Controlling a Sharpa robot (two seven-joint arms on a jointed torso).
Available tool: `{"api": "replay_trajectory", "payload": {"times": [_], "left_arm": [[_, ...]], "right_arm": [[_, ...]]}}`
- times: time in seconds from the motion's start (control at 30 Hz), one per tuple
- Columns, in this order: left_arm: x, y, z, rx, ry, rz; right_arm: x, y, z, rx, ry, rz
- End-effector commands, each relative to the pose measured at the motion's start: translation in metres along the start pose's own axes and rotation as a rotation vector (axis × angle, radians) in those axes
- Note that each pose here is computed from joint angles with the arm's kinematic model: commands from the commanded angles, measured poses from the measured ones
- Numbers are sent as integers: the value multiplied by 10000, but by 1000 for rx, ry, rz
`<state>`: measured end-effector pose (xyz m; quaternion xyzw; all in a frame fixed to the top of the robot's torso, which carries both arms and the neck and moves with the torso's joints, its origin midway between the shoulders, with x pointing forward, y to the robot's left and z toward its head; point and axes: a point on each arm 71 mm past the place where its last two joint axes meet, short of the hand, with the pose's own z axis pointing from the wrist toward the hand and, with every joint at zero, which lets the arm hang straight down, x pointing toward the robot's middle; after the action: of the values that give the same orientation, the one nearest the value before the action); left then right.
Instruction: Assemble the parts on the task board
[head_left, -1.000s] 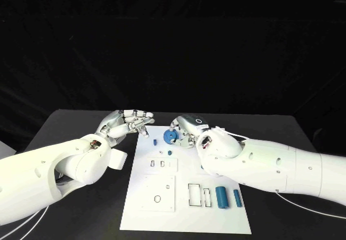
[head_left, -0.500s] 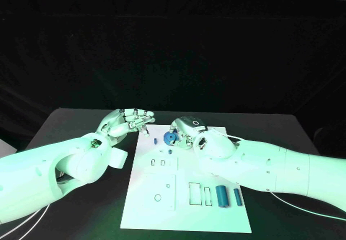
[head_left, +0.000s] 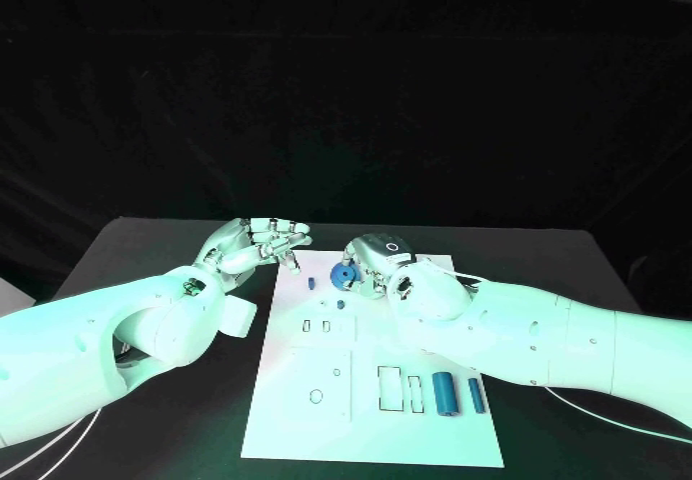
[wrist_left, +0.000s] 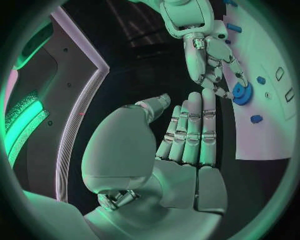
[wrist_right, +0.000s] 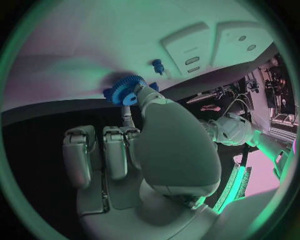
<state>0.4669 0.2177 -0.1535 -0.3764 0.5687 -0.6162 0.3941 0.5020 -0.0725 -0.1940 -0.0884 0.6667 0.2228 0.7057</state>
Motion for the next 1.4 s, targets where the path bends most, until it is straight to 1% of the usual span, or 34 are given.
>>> {"api": "replay_trajectory", "payload": {"times": [0.03, 0.17, 0.47, 0.97, 1.17, 1.4], "left_arm": [[26, -12, 9, 7, 19, -10], [37, -12, 13, 7, 22, -11], [50, -10, 21, 6, 28, -14], [48, -8, 21, 4, 29, -14], [47, -8, 19, 4, 29, -14], [46, -8, 19, 3, 28, -14]], "right_arm": [[19, 57, -2, -8, 11, -21], [32, 69, 10, -1, 18, -24], [51, 24, 61, 16, 20, -29], [42, 28, 74, 24, -5, -22], [56, 18, 76, 23, 13, -13], [93, 2, 79, 21, 61, 3]]}}
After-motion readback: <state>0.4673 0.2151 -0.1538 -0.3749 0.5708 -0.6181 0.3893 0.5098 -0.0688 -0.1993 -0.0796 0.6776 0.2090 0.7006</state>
